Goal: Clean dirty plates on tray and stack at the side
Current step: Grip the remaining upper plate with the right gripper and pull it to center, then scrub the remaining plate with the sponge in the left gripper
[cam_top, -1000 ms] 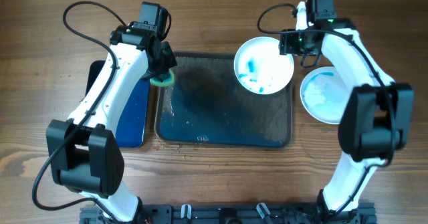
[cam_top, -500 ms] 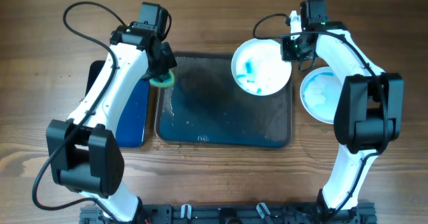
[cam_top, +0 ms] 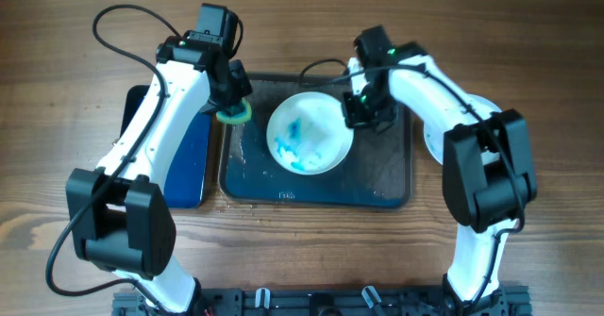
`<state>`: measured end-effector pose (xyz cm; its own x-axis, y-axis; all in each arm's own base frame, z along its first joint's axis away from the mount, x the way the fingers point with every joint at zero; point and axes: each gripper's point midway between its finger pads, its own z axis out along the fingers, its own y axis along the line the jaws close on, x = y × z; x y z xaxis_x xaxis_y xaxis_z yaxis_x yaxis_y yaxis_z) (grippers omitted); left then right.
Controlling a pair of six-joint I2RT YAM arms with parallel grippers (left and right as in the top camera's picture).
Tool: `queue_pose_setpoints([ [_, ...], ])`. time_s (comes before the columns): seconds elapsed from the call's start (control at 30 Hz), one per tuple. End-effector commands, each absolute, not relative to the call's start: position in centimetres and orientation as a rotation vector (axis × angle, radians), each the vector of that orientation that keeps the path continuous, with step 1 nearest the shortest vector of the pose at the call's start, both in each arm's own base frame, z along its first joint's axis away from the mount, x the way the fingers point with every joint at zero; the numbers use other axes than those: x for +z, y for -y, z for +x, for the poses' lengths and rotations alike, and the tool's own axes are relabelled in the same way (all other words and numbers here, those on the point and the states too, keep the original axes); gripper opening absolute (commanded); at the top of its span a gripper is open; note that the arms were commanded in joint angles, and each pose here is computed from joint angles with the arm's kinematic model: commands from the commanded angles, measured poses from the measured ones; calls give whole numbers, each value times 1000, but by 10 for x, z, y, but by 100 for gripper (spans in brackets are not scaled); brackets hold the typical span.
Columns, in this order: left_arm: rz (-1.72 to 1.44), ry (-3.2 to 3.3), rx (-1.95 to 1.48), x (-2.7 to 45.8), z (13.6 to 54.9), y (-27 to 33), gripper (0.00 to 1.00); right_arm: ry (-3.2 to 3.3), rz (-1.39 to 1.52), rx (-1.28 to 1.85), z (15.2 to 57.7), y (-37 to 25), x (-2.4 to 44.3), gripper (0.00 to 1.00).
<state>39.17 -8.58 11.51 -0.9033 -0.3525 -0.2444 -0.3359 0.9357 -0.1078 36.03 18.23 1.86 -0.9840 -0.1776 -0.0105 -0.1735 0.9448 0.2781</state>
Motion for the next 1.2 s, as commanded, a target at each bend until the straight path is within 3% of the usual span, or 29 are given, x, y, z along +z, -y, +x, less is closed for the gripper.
queue_pose_setpoints([
  [0.0,-423,-2911,-103,94,384,107,4,3035,207,-651,347,-202,4,4],
  [0.1,-109,-3018,-237,63,376,152,4,3009,213,-746,343,-211,-7,4],
  [0.23,71,-3103,-220,25,363,176,4,3024,221,-757,348,-212,-8,4],
  [0.5,55,-3291,-24,-40,326,167,4,3035,212,-764,351,-213,-8,4],
  [0.63,978,-3158,-1039,-8,251,260,4,3043,192,-765,353,-213,-8,4],
  [0.73,1066,-3102,-1069,-7,245,273,4,3042,192,-765,353,-213,-8,4],
  [0.8,1016,-3084,-1057,-10,256,275,4,3042,191,-765,353,-213,-8,4],
  [0.87,721,-3166,-837,-24,288,260,4,3042,192,-764,353,-213,-8,4],
  [1.03,-322,-3037,228,-47,370,133,4,3028,183,-753,351,-212,-15,4],
  [1.17,-462,-2748,649,-25,396,73,4,3020,177,-747,350,-212,-19,4],
])
